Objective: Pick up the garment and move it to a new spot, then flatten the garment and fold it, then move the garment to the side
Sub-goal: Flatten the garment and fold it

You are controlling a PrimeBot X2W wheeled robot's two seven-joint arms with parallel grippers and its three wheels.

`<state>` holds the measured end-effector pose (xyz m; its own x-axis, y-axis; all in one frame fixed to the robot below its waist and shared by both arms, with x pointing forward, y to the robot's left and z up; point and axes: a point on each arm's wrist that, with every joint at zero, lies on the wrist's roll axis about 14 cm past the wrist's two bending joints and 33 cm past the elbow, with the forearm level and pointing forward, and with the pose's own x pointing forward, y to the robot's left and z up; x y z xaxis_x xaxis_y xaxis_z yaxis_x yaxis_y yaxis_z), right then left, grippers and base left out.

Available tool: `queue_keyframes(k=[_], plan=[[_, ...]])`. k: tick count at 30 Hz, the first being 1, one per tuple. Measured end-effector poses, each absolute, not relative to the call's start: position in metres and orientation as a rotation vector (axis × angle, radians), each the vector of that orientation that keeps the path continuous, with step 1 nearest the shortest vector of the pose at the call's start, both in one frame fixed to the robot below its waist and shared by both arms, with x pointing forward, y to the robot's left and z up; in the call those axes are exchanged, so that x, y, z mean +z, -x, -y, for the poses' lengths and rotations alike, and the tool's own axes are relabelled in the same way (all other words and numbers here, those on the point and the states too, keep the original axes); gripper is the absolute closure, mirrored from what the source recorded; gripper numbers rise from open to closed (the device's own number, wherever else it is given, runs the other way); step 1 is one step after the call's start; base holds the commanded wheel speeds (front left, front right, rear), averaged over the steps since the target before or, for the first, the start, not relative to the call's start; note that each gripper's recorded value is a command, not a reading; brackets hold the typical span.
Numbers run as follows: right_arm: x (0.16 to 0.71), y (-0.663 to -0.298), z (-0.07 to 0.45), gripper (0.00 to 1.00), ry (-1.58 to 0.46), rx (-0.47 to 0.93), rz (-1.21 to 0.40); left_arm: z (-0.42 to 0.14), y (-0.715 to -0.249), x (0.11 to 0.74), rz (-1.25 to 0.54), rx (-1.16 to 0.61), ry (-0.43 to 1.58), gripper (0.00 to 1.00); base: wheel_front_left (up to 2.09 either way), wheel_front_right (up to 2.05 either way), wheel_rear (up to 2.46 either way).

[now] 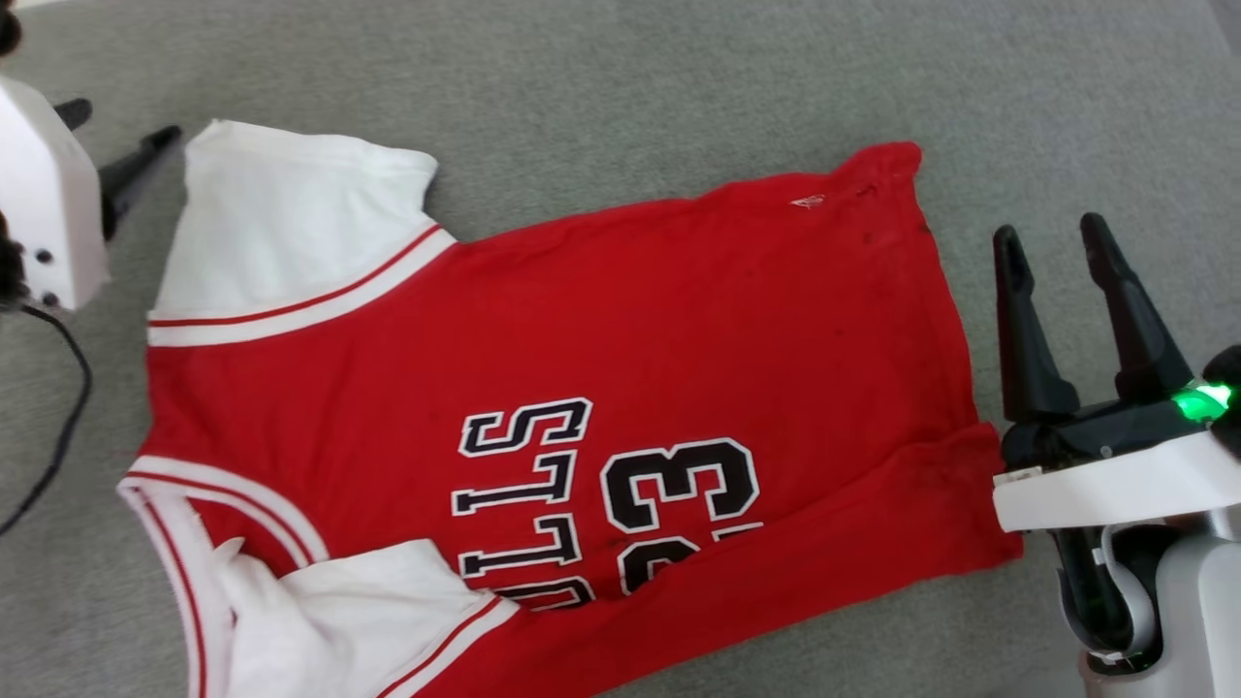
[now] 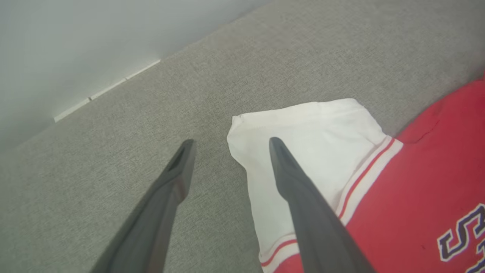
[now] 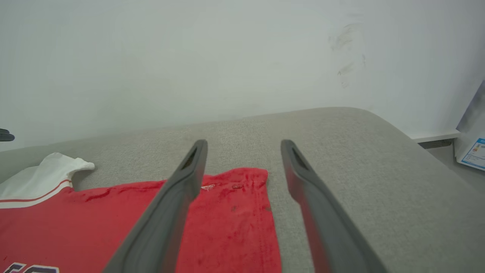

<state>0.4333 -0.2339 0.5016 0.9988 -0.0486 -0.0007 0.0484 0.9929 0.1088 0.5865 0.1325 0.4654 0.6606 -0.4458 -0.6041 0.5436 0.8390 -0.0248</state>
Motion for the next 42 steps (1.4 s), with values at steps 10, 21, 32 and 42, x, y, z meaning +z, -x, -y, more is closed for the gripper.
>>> queue_keyframes(k=[10, 21, 32, 42], plan=[[0.47, -0.425, 0.253, 0.0, -0.108, -0.13, -0.067, -0.121, -0.609, 0.405, -0.967, -0.594, -0.191, 0.0, 0.0, 0.0, 0.0], [0.456, -0.426, 0.259, 0.0, -0.105, -0.153, -0.093, -0.125, -0.607, 0.37, -1.079, -0.592, -0.208, 1.0, 0.0, 0.0, 0.0], [0.463, -0.437, 0.252, 0.0, -0.065, -0.093, -0.135, -0.102, -0.608, 0.422, -0.798, -0.643, -0.118, 1.0, 0.0, 0.0, 0.0], [0.456, -0.437, 0.25, 0.0, 0.058, 0.031, -0.421, -0.099, -0.568, 0.499, -0.527, -0.717, -0.13, 1.0, 0.0, 0.0, 0.0]])
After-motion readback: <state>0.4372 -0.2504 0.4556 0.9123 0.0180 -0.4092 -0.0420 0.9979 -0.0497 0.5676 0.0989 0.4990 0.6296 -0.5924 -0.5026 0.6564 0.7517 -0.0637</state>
